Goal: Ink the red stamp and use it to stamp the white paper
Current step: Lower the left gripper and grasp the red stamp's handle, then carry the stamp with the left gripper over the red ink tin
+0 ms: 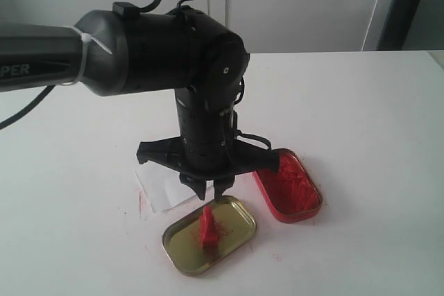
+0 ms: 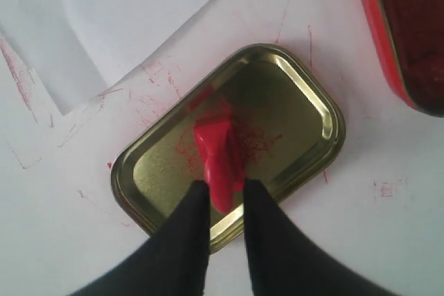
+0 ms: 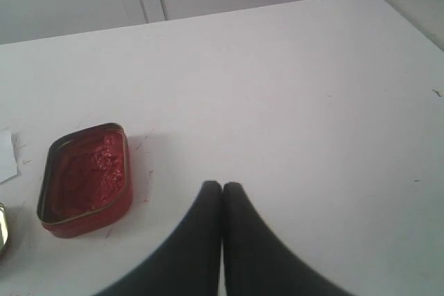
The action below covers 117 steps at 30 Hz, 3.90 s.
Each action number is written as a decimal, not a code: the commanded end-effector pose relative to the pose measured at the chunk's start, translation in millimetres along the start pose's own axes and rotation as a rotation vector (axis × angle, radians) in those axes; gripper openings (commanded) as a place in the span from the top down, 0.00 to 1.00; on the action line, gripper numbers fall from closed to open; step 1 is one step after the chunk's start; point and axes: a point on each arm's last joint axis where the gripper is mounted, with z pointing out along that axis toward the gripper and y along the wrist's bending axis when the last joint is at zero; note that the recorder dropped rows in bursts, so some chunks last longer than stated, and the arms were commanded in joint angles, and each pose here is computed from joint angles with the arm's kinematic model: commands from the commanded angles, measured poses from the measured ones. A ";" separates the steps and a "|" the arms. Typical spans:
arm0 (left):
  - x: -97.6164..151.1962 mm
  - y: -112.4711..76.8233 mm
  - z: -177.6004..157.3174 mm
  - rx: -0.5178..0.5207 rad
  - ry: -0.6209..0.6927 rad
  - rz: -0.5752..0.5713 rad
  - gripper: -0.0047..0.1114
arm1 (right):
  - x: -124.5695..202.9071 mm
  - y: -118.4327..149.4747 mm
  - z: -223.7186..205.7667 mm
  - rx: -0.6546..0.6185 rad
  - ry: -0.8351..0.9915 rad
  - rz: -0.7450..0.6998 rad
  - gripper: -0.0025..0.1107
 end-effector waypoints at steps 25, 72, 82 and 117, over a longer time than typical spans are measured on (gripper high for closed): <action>5.1 -6.8 48.3 -0.065 0.114 0.015 0.60 | 0.3 0.3 0.3 -0.008 -0.011 -0.009 0.98; 5.2 -3.6 3.7 0.029 0.036 0.431 0.96 | 0.3 0.3 0.3 -0.008 -0.011 -0.009 0.98; 6.0 -7.9 -1.9 0.079 0.043 0.753 0.96 | 0.3 0.3 0.3 -0.008 -0.011 -0.021 0.98; -50.7 -75.1 1.6 0.241 0.007 1.158 0.96 | 0.3 0.3 0.3 -0.008 -0.011 -0.021 0.98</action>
